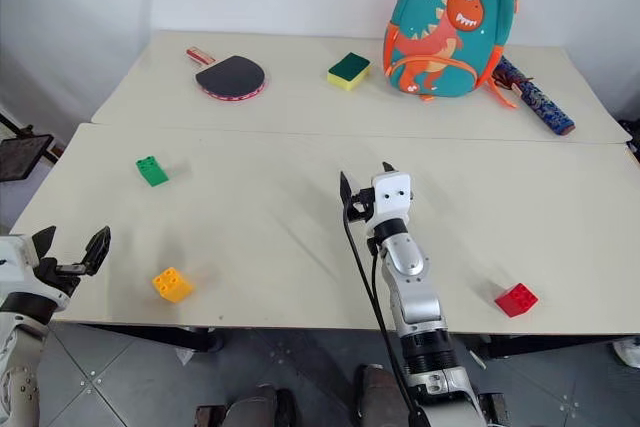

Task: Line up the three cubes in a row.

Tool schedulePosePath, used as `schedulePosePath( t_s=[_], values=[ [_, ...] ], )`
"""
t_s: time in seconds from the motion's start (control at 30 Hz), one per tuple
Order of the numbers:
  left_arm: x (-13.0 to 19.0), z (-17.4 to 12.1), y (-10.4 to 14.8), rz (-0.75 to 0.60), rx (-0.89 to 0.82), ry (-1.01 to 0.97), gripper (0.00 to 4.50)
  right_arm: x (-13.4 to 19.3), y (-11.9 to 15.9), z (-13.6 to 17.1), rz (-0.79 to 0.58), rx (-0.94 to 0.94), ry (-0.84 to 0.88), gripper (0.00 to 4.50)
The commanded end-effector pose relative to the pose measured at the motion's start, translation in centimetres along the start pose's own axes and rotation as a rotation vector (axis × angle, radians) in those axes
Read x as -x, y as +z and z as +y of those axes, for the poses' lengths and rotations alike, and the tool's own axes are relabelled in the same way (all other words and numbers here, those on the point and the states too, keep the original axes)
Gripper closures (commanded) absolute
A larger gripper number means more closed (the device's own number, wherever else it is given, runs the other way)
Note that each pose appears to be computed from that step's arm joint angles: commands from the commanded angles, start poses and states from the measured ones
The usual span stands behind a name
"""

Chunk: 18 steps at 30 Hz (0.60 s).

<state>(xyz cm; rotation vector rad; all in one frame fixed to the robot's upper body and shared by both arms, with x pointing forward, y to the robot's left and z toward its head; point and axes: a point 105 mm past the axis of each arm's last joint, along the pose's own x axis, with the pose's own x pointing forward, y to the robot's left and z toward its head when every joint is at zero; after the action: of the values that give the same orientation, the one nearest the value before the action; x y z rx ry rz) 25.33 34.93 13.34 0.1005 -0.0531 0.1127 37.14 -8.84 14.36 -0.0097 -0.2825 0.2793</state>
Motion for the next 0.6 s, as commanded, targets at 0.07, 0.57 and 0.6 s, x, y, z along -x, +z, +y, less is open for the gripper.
schedulePosePath(
  t_s=[0.07, 0.57, 0.6],
  values=[
    [0.0, 0.4, 1.4, -0.042, -0.029, 0.006, 0.05, 0.0, 1.3, 0.1, -0.051, 0.006, 0.016, 0.0],
    [-1.2, -15.5, 7.3, -0.057, -0.109, -1.183, 0.05, 8.2, 11.6, -4.6, 0.011, 0.122, 0.52, 0.0],
    [-1.4, -16.7, 7.0, -0.05, -0.138, -1.249, 0.05, 9.6, 12.0, -7.1, 0.054, 0.152, 0.444, 0.0]
  ],
)
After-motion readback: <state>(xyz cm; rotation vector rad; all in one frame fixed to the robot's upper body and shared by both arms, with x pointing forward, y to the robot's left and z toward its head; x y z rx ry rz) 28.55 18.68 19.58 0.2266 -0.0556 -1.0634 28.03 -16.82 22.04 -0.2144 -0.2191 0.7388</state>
